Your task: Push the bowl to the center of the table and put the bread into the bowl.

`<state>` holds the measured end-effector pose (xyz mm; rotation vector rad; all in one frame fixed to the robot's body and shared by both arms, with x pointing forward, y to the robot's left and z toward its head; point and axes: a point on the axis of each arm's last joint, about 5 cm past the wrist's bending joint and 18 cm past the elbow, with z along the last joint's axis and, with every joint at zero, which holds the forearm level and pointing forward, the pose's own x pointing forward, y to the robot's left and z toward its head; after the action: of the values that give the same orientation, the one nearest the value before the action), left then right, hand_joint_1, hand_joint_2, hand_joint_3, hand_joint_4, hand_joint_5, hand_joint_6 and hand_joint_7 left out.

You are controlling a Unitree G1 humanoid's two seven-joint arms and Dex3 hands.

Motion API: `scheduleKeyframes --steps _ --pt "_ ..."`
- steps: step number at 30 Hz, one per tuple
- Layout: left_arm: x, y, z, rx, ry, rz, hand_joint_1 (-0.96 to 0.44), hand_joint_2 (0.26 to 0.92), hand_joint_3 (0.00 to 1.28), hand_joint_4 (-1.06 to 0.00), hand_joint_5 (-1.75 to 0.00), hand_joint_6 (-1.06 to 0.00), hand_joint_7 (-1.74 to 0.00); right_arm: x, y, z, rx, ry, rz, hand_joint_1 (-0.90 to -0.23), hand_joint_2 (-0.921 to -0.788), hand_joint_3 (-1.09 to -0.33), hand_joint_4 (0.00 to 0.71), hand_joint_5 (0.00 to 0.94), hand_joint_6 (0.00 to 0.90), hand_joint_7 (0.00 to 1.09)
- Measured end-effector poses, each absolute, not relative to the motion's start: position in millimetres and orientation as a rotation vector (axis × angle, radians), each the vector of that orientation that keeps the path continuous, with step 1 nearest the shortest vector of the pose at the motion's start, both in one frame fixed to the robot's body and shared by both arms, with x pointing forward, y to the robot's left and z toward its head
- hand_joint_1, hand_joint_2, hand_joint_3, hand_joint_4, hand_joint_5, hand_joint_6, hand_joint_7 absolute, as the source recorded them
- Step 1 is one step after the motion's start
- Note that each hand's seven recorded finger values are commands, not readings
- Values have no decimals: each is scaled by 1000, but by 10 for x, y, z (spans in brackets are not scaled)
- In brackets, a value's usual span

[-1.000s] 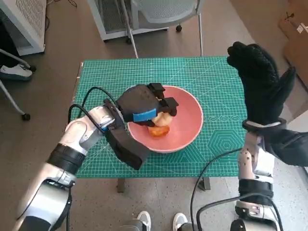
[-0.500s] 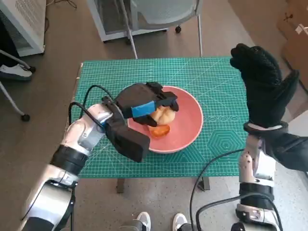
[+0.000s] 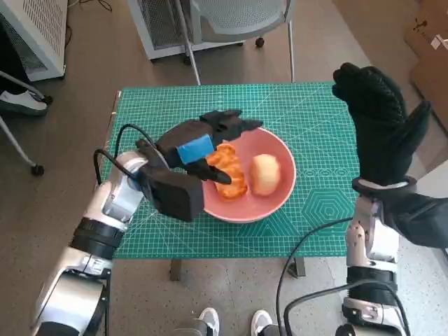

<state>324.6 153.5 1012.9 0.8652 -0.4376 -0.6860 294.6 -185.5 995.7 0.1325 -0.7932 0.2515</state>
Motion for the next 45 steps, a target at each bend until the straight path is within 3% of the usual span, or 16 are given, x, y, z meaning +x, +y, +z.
scheduleKeyframes --steps 10,17,19,31,45 --pt "3210 1674 10163 450 -473 -683 -681 916 14 1 1 -69 -168 2951 -1807 9982 145 -793 271 -567 -921 -636 419 3 446 5" --pt "3101 1751 10270 313 -591 -598 -657 921 74 1 1 -63 -182 2966 -1773 10022 151 -799 287 -566 -921 -623 431 7 457 10" --pt "3055 1771 10286 281 -630 -567 -666 921 113 1 1 -29 -258 2972 -1765 10038 151 -803 291 -570 -921 -612 436 8 463 13" --pt "2802 1739 10216 -48 -754 -456 -679 921 198 -2 -1 1 -391 3026 -1703 10187 152 -843 319 -586 -921 -567 445 6 485 20" --pt "2788 1732 10176 -111 -755 -378 -605 921 304 0 0 1 -364 3081 -1665 10274 138 -858 351 -574 -921 -593 425 0 451 1"
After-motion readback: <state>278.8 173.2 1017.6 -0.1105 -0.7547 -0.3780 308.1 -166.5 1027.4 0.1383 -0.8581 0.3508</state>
